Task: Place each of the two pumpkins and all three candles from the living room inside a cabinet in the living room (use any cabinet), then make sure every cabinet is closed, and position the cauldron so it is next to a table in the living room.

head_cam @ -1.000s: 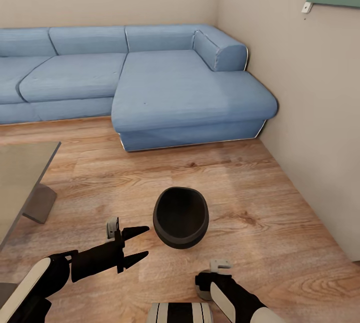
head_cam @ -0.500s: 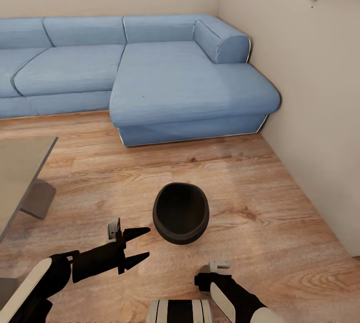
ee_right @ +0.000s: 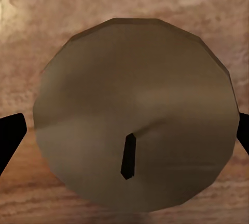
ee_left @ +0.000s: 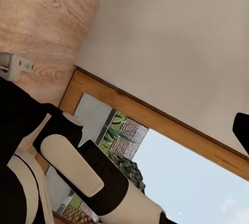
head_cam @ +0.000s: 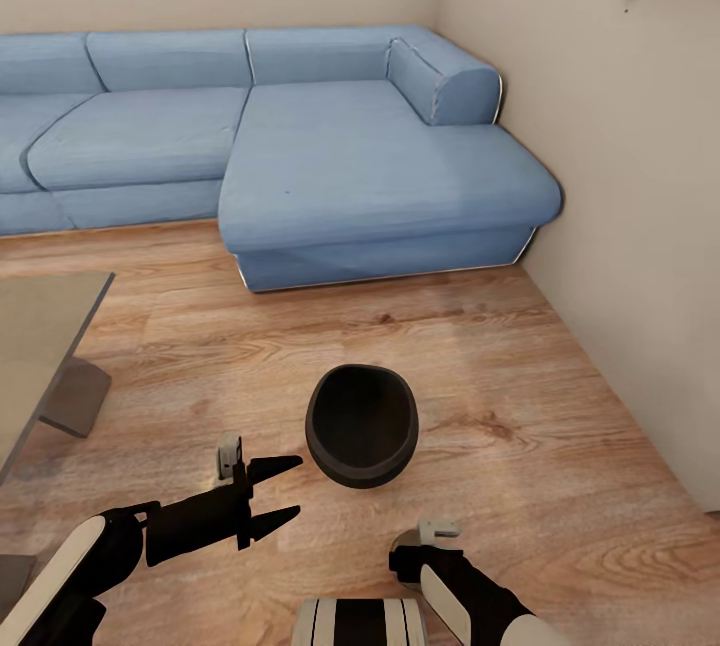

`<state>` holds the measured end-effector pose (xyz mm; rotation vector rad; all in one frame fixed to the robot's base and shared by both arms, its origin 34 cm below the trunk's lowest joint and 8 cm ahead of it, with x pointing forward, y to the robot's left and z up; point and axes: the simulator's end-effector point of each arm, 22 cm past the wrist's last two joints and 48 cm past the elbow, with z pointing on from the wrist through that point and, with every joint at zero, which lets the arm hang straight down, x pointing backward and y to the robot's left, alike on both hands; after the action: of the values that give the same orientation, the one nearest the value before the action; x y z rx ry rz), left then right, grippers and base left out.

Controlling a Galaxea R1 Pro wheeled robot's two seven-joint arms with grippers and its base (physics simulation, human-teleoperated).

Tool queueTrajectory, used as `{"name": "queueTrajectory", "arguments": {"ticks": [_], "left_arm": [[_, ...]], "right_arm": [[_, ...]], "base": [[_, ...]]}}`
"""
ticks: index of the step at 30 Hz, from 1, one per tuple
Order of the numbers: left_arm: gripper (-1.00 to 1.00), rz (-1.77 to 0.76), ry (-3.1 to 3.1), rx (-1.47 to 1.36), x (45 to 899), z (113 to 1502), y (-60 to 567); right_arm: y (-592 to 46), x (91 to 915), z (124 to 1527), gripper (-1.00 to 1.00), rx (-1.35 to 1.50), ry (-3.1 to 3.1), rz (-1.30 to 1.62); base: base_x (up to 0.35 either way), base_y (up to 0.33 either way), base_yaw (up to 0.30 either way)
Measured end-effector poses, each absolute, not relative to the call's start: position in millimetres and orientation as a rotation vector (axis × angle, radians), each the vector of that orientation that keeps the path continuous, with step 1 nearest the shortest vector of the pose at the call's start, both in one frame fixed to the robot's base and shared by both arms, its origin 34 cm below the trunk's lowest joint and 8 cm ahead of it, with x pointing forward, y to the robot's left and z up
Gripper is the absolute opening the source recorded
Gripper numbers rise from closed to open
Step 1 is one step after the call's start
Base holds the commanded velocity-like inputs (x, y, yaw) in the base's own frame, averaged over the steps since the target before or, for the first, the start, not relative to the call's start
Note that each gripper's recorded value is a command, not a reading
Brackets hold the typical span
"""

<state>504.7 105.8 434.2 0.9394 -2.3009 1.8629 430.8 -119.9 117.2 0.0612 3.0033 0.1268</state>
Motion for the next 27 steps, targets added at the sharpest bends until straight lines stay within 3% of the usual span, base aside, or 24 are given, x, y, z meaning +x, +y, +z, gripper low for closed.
{"name": "queueTrajectory", "arguments": {"ticks": [4, 5, 27], "left_arm": [[1.0, 1.863, -2.301, 0.939, 504.7, 434.1, 105.8], [1.0, 1.863, -2.301, 0.939, 504.7, 434.2, 105.8], [1.0, 1.86, -2.302, 0.94, 504.5, 433.6, 106.4]], "right_arm": [[-120.0, 431.0, 117.2, 1.0, 0.062, 3.002, 0.127], [-120.0, 431.0, 117.2, -1.0, 0.062, 3.002, 0.127], [-119.7, 431.0, 117.3, -1.0, 0.064, 3.002, 0.128]], "base": [[0.0, 0.0, 0.0], [0.0, 0.0, 0.0], [0.0, 0.0, 0.0]]}}
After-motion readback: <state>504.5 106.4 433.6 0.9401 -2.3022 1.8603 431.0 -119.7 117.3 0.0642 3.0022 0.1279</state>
